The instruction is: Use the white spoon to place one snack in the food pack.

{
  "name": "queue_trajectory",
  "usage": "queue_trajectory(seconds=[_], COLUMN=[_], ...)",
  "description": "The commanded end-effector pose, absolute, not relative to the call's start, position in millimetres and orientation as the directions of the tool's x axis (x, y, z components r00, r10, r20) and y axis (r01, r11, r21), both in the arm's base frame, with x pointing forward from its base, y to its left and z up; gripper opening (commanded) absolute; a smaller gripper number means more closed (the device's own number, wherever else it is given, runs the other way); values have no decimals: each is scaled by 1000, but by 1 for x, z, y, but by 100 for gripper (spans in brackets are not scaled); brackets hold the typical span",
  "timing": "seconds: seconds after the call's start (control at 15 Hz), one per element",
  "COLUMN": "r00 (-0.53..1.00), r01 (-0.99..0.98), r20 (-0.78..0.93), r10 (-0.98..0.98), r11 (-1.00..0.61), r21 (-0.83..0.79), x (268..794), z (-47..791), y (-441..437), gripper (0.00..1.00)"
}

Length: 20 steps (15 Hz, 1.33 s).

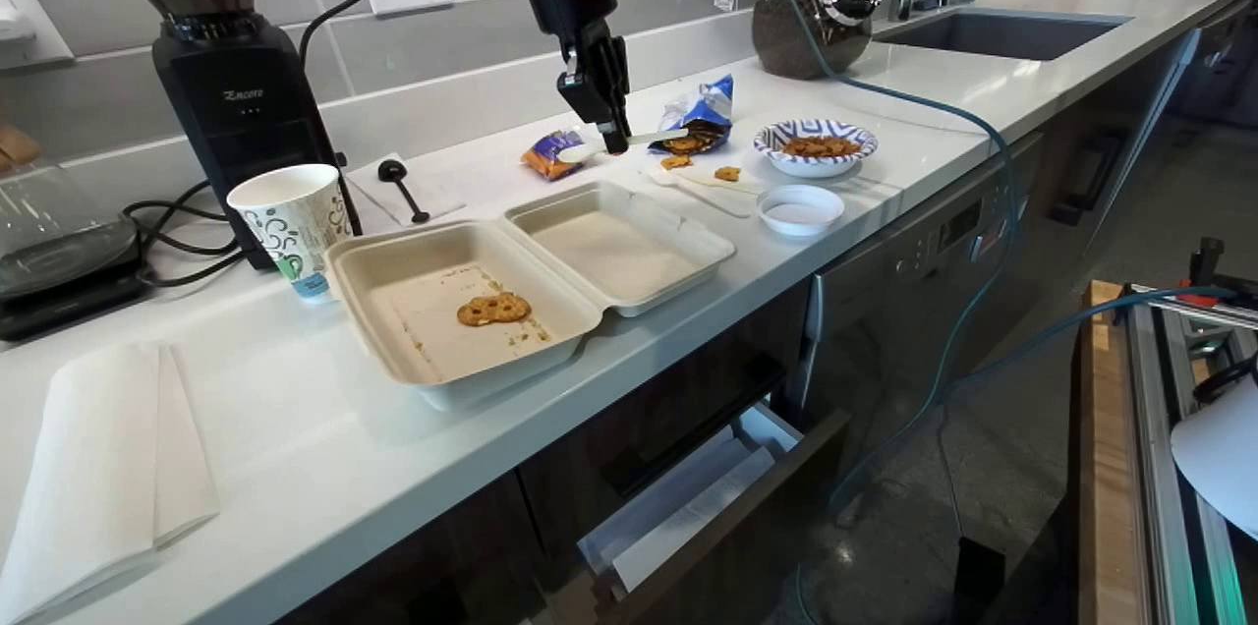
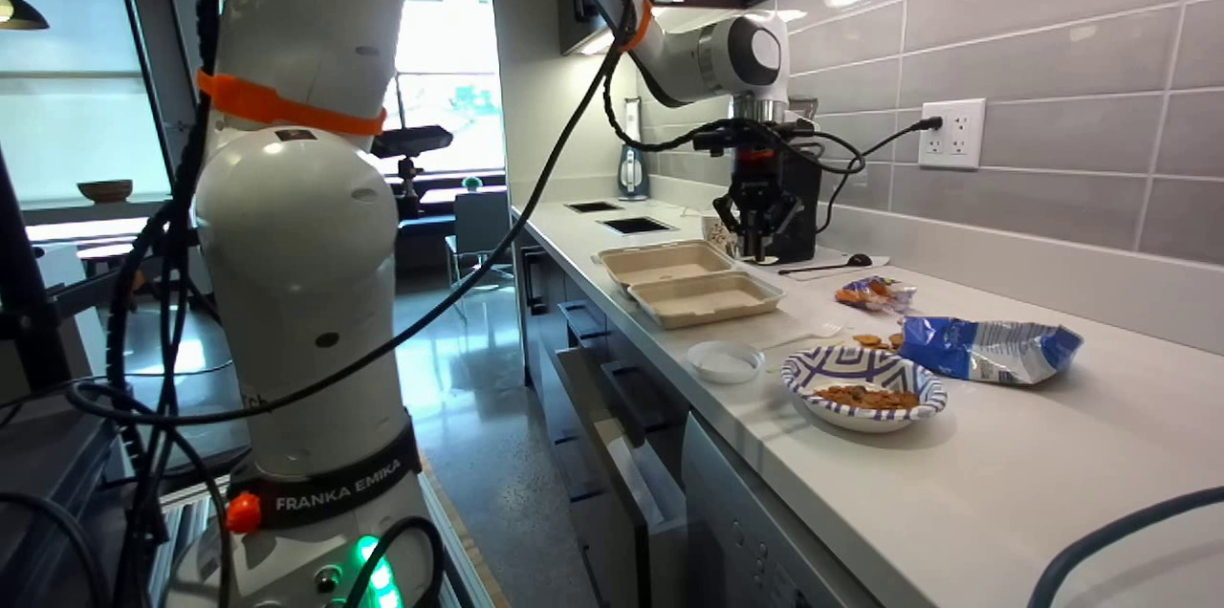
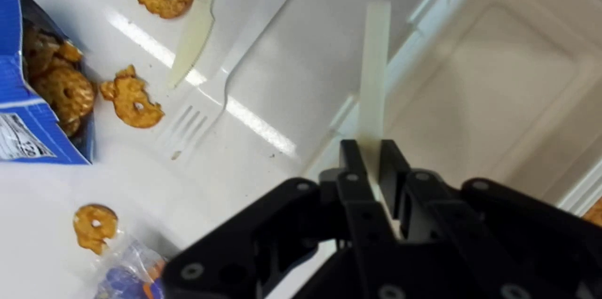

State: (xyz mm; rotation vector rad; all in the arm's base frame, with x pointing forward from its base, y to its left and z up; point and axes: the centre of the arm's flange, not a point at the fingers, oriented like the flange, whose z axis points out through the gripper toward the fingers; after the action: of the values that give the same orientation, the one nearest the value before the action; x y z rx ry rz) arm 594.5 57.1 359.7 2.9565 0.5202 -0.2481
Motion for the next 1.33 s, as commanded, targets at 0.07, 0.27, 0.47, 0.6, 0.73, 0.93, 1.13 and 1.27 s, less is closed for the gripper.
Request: queue_trajectory(seconds=[0.07, 0.27, 0.47, 0.6, 0.73, 0.93, 1.13, 1.27], r00=[987, 998, 1000, 1000, 999, 997, 993, 991], r01=[149, 62, 13, -4, -4, -10, -19, -22], r20=[-75, -25, 3, 24, 41, 78, 118, 136], r10=[140, 59, 14, -2, 0, -4, -15, -19], r11=[-980, -990, -993, -994, -995, -997, -999, -1000], r21=[130, 130, 114, 109, 98, 77, 36, 16], x=[544, 529, 519, 514, 512, 515, 520, 522], z=[355, 351, 343, 339, 335, 332, 330, 330], y=[37, 24, 9, -2, -14, -23, -27, -27], gripper=[4, 4, 4, 4, 4, 4, 4, 4])
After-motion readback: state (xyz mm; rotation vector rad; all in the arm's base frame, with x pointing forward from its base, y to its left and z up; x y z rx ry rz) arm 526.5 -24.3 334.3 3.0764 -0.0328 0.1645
